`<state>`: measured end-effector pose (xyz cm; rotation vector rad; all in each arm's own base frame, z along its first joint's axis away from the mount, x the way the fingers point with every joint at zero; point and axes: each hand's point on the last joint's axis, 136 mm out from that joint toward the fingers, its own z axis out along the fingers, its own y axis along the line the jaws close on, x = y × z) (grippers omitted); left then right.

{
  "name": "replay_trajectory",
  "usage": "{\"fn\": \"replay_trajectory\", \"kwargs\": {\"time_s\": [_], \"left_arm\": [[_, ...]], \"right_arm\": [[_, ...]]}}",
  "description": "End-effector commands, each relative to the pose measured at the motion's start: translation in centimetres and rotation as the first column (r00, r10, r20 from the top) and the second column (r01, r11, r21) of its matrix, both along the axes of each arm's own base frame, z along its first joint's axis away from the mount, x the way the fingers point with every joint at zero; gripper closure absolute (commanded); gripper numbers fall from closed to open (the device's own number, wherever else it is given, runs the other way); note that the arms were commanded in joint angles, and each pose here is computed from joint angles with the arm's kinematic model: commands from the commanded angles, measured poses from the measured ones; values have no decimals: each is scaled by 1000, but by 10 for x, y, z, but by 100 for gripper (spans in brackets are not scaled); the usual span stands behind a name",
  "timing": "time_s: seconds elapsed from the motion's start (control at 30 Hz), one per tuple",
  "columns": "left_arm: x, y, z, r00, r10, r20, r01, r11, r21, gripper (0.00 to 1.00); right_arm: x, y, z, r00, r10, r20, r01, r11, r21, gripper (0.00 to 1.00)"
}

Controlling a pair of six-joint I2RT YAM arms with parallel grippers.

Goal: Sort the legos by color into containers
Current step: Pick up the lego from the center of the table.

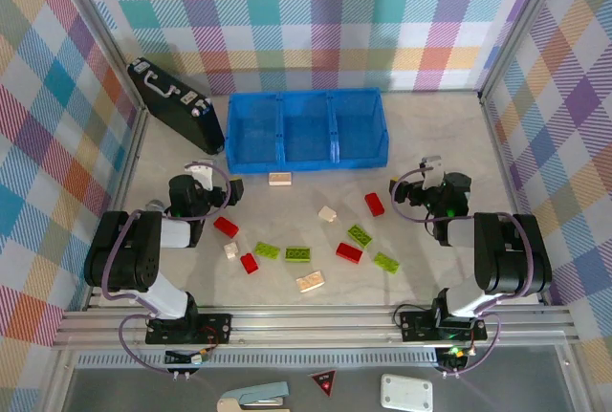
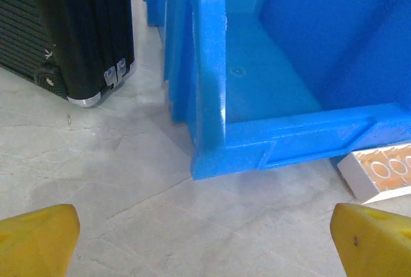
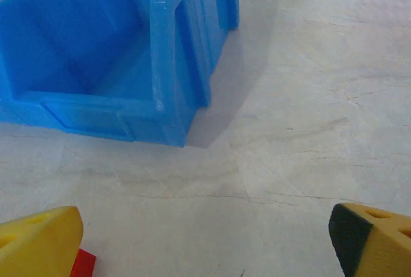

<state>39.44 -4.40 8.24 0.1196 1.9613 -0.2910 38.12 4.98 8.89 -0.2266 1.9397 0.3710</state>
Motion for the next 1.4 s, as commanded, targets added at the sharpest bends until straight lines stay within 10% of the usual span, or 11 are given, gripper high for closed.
{"fn": "replay_trajectory", "kwargs": {"time_s": [0.0,1.37], "left_arm": [[-1,-4,4,999,-32,28,32,999,2,0],[-2,-1,4,999,-16,32,16,1000,3,0]], "right_arm": [[3,5,10,998,37,44,-37,999,-1,1],[8,-7,9,999,-45,29,45,999,-4,1]]}}
